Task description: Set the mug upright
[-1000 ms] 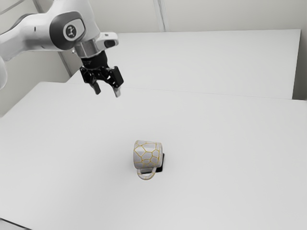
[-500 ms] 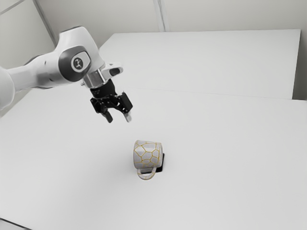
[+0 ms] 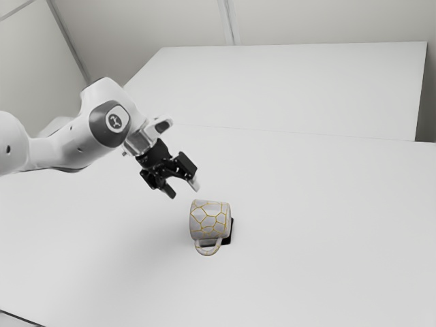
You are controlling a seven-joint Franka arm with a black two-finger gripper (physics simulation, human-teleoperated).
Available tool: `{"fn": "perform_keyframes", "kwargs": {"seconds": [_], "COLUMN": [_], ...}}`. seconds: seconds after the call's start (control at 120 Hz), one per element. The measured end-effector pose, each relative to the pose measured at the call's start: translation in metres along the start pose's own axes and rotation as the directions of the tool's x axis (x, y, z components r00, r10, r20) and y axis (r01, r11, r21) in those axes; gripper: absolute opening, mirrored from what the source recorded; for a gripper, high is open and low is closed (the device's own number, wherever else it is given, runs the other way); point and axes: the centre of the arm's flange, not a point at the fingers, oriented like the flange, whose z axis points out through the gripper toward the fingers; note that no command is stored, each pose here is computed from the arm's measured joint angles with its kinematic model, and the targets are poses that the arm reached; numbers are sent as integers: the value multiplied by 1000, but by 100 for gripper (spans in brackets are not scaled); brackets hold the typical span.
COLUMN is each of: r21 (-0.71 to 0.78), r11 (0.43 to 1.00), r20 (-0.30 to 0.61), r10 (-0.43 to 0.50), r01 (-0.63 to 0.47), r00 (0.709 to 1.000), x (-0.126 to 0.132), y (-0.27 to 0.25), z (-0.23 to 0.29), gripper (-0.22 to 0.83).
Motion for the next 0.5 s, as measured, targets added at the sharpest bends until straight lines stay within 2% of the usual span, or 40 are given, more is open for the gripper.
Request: {"fn": "perform_keyframes", "kwargs": {"seconds": [0.5], "r21": [-184], "r11": [982], "r20": [-78], "r10": [-59], "r01": [44], "r00": [995], "x": [-7], "y": [-23], "z": [45], "gripper": [58]}}
